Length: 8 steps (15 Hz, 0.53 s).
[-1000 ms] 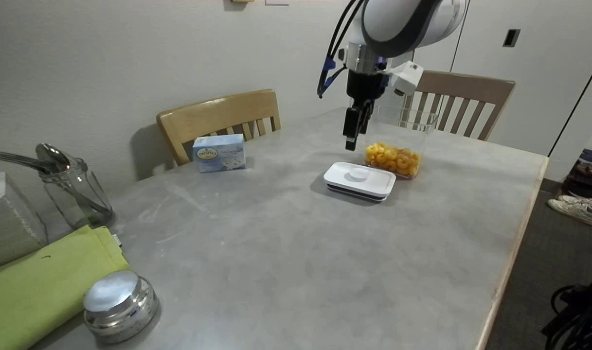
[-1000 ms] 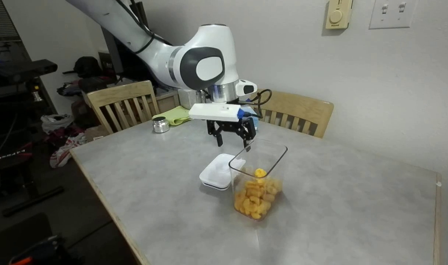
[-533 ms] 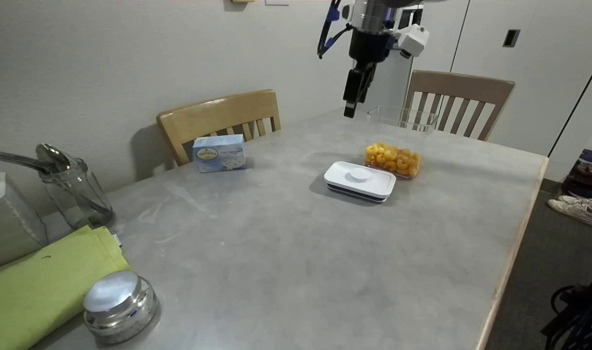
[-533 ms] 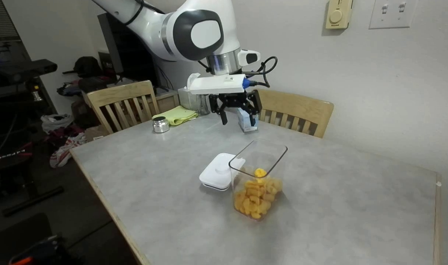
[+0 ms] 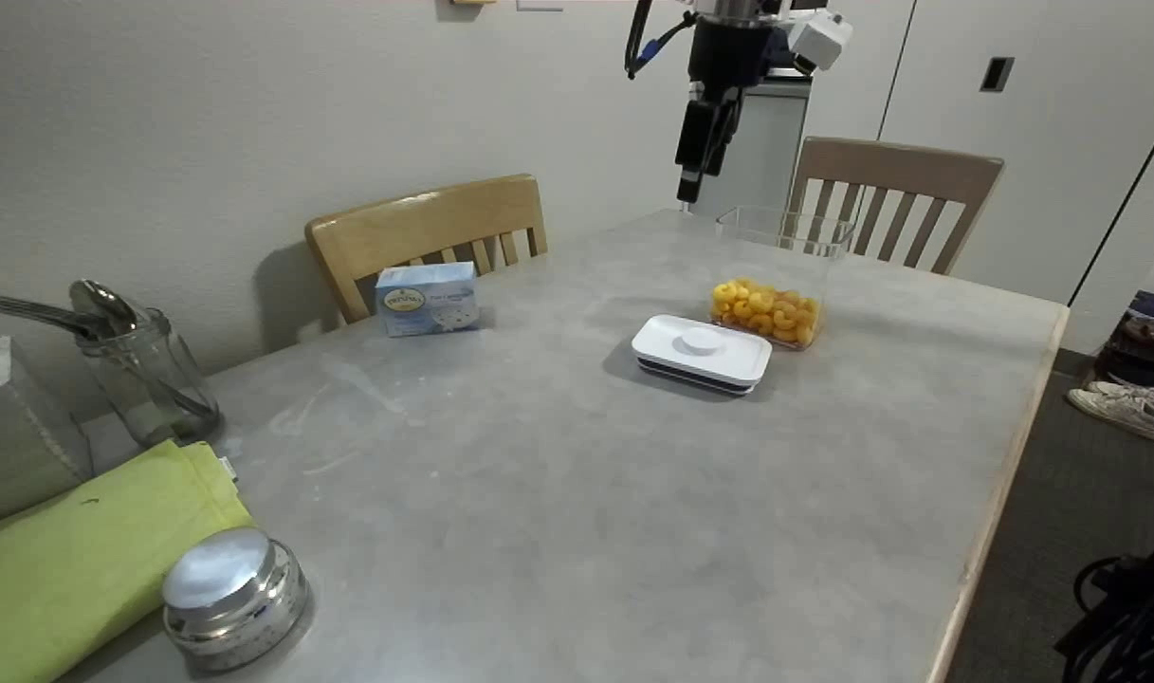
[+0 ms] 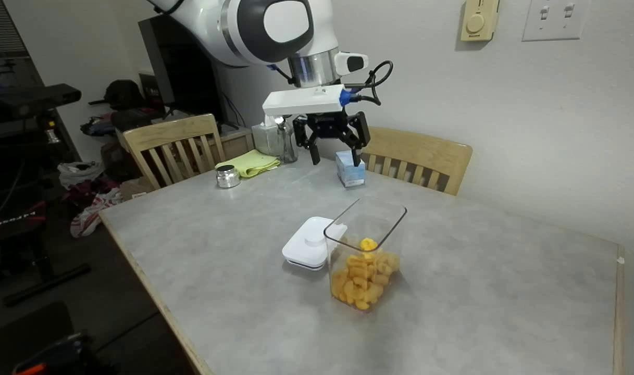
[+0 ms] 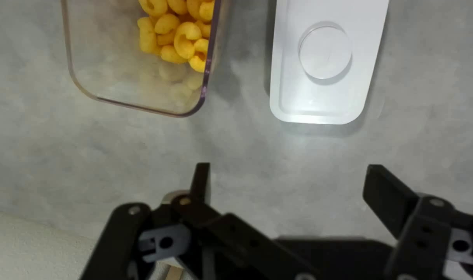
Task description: Remove white lid from the clear bowl
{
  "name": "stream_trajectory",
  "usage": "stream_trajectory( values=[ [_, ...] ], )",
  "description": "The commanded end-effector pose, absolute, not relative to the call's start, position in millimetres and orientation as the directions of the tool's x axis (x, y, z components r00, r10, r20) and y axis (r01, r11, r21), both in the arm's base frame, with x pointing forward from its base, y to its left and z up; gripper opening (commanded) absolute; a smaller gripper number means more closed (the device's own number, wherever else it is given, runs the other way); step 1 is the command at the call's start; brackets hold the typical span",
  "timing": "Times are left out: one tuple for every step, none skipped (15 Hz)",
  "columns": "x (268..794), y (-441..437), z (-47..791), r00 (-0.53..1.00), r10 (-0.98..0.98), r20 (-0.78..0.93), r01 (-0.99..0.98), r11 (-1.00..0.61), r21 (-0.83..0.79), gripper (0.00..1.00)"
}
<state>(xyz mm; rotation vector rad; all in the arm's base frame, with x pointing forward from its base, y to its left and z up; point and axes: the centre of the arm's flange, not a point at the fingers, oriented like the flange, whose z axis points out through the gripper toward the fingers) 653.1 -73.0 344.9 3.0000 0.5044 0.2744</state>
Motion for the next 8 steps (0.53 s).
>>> stream_trajectory(
  values=[
    [652.8,-73.3,346.0,0.930,0.331,0.160,0.315,-0.942,0.115,1.00],
    [652.6,-73.2,346.0,0.930,0.331,0.159,0.315,-0.942,0.114,1.00],
    [652.5,-73.2,345.9,0.931,0.330,0.158,0.315,-0.942,0.114,1.00],
    [652.4,-73.2,345.8,0.931,0.330,0.157,0.315,-0.942,0.113,1.00],
    [652.3,-73.2,345.7,0.931,0.330,0.156,0.315,-0.942,0.113,1.00],
    [652.3,-73.2,345.6,0.931,0.330,0.156,0.315,-0.942,0.113,1.00],
    [652.2,-73.2,345.6,0.931,0.330,0.155,0.315,-0.942,0.112,1.00],
    [652.2,-73.2,345.5,0.931,0.330,0.155,0.315,-0.942,0.112,1.00]
  ],
)
